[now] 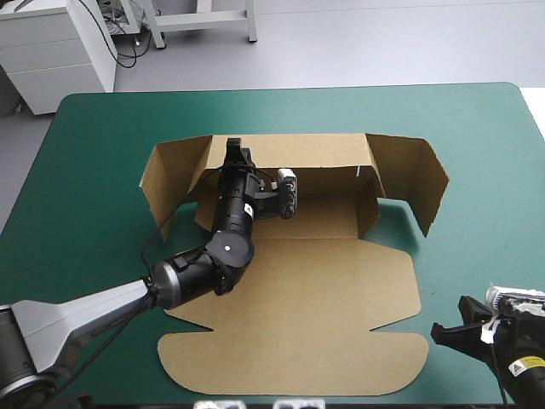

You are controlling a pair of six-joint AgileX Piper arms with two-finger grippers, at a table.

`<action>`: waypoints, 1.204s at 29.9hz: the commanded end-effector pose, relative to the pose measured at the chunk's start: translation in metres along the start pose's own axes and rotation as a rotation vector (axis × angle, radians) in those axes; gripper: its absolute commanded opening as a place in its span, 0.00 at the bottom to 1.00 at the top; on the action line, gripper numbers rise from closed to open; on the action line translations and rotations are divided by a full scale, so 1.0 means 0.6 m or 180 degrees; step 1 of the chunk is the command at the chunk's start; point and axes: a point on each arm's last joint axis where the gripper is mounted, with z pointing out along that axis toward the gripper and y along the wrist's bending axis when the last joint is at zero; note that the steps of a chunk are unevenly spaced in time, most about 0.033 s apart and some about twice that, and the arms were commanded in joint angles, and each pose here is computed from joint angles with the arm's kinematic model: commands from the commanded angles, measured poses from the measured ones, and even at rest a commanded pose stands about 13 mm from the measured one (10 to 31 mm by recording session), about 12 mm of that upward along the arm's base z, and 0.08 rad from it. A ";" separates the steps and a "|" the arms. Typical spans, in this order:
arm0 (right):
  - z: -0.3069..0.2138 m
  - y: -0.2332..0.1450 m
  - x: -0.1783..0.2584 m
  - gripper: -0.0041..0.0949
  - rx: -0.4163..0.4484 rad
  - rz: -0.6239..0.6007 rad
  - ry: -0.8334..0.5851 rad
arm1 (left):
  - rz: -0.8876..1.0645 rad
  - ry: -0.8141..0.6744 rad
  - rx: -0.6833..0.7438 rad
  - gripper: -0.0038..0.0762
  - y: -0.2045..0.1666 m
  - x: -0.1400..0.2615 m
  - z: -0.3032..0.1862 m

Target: Fold the box

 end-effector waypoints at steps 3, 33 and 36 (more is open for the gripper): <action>0.014 0.001 -0.064 0.03 -0.0012 0.0044 0.0027 | 0.0021 -0.0045 -0.0549 0.04 0.057 0.005 -0.021; 0.257 0.026 -0.512 0.03 -0.0624 -0.0394 0.0214 | -0.0038 -0.0109 -0.0514 0.04 0.054 0.002 -0.020; 0.295 0.048 -0.501 0.03 -0.0703 -0.0482 0.0333 | -0.0038 -0.0109 -0.0514 0.04 0.054 0.002 -0.020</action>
